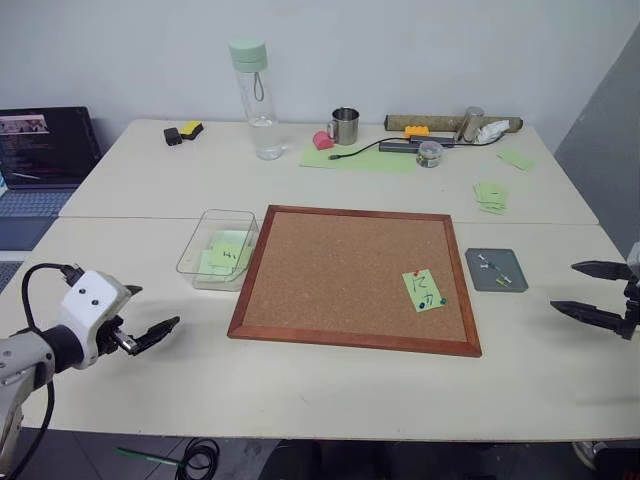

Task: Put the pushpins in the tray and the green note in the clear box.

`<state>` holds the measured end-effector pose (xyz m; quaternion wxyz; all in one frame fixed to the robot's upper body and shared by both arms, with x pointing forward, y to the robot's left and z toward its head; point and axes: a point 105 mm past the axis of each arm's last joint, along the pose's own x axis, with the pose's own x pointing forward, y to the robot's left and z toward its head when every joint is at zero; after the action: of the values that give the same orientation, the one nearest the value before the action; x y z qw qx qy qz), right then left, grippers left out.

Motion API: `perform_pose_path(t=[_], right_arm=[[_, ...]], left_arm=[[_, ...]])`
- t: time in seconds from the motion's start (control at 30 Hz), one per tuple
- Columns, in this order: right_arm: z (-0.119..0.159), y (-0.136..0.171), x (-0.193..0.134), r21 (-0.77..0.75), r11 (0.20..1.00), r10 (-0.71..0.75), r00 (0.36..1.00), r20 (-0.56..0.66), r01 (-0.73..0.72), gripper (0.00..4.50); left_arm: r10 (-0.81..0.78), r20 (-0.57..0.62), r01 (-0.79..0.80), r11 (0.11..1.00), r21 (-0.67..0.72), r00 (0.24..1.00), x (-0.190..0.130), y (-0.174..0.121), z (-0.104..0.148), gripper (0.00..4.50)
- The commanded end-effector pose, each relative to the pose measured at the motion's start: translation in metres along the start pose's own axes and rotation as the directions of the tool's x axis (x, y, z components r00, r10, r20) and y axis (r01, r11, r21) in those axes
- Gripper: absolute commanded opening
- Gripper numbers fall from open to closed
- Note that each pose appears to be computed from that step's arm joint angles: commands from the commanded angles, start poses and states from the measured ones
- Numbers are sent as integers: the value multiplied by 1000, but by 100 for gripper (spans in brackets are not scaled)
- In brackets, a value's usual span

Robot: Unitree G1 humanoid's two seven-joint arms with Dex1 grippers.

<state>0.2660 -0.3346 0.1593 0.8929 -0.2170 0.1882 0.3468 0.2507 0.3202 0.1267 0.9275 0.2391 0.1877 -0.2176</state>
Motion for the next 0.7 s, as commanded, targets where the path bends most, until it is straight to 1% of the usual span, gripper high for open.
perform_pose_path(t=[0.03, 0.07, 0.3, 0.47, 0.7], right_arm=[[12, -5, -6, -46, 999, -21, 1000, 13, 22, 450], [12, -5, -6, -45, 999, -22, 1000, 15, 23, 450], [12, -5, -4, -44, 999, -20, 1000, 17, 20, 450], [14, -2, -1, -42, 999, -5, 1000, 24, 6, 450], [27, 9, 6, -59, 997, 50, 997, 52, -47, 450]], left_arm=[[20, 22, -20, 1000, 7, 1000, -7, 7, 5, 447], [24, 4, -24, 1000, 11, 1000, -7, 8, 2, 447], [40, -11, -40, 999, 28, 999, -7, 11, -1, 447], [66, 22, -66, 998, 9, 998, -6, 16, 5, 447], [7, 50, -8, 1000, 11, 999, -1, 12, 13, 447]])
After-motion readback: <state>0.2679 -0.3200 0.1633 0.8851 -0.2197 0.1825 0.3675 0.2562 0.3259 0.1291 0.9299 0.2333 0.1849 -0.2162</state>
